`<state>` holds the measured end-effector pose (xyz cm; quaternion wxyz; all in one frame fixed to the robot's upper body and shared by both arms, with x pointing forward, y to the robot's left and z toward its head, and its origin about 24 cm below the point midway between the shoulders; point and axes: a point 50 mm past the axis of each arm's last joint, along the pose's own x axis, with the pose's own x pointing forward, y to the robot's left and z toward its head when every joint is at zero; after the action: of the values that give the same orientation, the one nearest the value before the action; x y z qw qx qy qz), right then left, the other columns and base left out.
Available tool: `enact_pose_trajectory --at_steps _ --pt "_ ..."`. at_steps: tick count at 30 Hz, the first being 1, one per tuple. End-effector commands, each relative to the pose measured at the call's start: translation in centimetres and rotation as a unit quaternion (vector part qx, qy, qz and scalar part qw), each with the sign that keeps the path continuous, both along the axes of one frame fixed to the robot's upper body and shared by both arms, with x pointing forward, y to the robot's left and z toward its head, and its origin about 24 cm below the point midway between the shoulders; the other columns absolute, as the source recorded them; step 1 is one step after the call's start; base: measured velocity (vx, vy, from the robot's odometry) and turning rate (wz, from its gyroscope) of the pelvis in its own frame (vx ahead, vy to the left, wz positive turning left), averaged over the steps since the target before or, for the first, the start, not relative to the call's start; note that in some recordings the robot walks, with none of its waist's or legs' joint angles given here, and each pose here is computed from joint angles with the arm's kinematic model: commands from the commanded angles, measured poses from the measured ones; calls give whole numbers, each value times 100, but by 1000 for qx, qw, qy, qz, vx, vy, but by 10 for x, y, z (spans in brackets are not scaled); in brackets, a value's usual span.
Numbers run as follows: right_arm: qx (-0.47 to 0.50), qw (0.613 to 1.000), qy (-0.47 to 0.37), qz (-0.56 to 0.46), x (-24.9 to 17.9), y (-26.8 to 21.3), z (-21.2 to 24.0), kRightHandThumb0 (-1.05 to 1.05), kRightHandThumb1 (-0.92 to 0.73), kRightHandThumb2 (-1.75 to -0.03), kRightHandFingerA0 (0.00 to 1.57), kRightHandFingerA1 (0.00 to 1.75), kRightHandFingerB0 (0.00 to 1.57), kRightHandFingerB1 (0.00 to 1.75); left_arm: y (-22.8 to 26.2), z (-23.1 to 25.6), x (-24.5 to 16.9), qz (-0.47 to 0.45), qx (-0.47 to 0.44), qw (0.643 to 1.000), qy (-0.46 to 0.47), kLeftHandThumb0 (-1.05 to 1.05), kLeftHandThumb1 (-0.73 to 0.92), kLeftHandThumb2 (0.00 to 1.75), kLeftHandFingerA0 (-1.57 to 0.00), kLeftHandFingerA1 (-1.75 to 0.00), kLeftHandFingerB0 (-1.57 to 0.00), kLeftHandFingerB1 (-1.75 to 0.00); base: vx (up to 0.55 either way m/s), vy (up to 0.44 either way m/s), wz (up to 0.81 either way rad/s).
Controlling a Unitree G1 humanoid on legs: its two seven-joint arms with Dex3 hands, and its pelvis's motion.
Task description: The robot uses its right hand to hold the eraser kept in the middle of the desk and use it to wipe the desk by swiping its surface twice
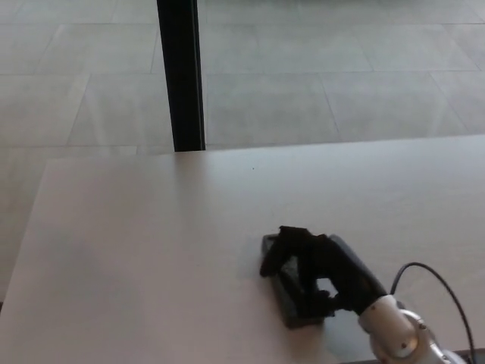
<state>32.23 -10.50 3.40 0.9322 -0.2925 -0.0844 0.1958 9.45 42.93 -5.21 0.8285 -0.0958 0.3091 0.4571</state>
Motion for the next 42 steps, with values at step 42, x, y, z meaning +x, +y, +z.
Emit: enact_pose_trajectory --at_steps 42 --pt "-84 948 102 -290 -20 -169 -29 -35 -63 -84 88 175 72 155 10 8 -6 19 15 1000 -9 -55 78 63 -66 -66 -57 -56 0 0 0"
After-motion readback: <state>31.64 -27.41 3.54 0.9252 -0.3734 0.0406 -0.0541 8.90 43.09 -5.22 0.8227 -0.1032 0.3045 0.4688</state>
